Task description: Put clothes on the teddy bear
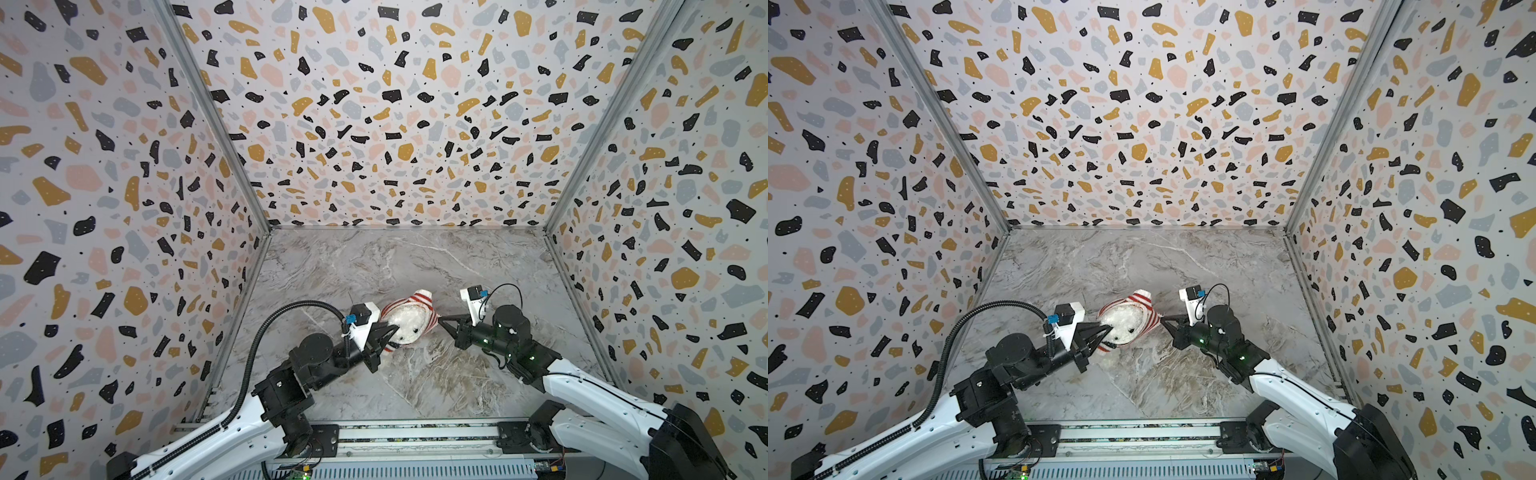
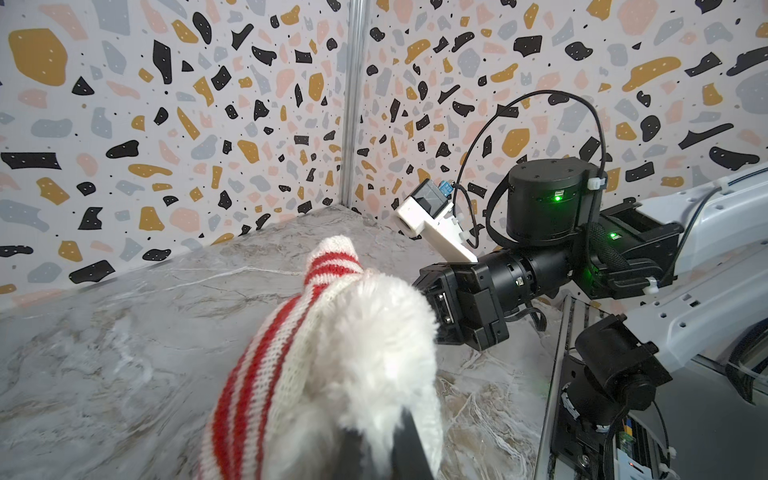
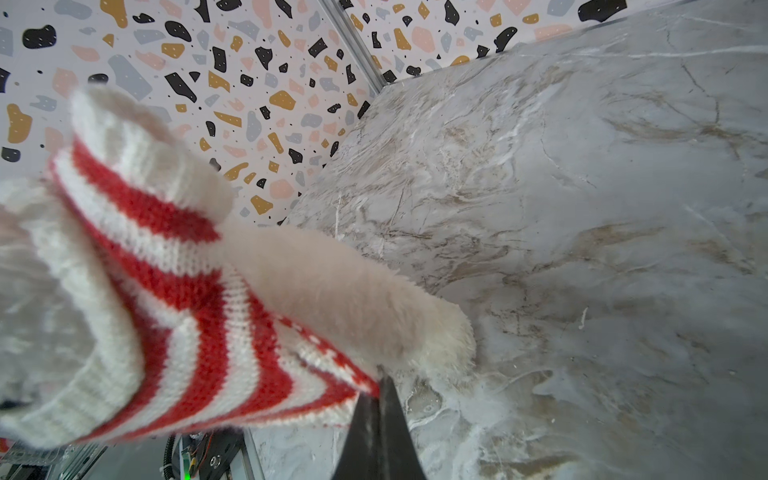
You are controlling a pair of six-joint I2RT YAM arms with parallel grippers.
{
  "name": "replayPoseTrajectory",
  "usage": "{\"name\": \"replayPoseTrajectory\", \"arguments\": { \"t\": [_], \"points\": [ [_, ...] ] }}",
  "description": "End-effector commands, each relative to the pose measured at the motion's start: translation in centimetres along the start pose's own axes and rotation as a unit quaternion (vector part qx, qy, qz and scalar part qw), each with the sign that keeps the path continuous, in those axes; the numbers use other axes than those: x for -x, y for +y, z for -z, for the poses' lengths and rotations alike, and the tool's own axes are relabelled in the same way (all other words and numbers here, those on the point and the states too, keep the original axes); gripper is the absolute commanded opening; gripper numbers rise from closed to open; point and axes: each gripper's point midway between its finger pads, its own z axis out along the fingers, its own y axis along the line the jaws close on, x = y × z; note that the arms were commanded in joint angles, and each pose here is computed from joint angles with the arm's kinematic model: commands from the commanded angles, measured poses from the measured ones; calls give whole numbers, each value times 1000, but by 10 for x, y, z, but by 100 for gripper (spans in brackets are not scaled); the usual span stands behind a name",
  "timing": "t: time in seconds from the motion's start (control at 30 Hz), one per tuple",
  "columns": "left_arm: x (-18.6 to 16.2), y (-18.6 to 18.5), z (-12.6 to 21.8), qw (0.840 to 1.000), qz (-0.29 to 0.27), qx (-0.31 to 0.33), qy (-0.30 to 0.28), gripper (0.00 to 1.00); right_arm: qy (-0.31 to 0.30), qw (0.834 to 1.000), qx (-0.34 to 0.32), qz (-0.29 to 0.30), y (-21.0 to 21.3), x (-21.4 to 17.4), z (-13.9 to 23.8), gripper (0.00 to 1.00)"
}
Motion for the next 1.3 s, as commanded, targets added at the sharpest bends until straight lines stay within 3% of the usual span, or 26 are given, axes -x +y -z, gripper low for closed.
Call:
{"name": "replayPoseTrajectory", "arguments": {
  "t": [0.0, 0.13, 0.23, 0.33, 0.43, 0.6, 0.8, 0.93, 1.07, 1.27],
  "points": [
    [66, -15, 19, 992, -3, -26, -123, 0, 6, 997, -78, -23, -37, -11, 2, 0],
    [61, -15, 15, 993, -6, -28, -112, 0, -1, 999, 1, 32, 11, 7, 0, 0],
    [52, -8, 8, 995, -9, -10, -96, 0, -32, 988, 98, 115, 76, 23, 10, 4],
    [46, 2, 6, 996, -9, 17, -86, 0, -59, 974, 135, 172, 108, 33, 26, 8],
    [48, 5, 7, 996, -8, 28, -88, 0, -82, 972, 119, 188, 105, 37, 39, 18],
    [52, 3, 11, 995, -10, 24, -95, 0, -71, 976, 52, 200, 83, 36, 44, 37],
    [57, -8, 12, 995, -14, -6, -98, 0, -78, 972, 58, 215, 94, 48, 51, 53],
    [59, -13, 9, 995, -13, -21, -93, 0, -81, 960, 96, 248, 113, 53, 55, 55],
    [58, -6, 9, 996, -13, 2, -85, 0, -89, 945, 134, 283, 128, 51, 64, 56],
    [61, 4, 9, 995, -7, 30, -90, 0, -103, 943, 137, 285, 133, 59, 65, 56]
  ]
}}
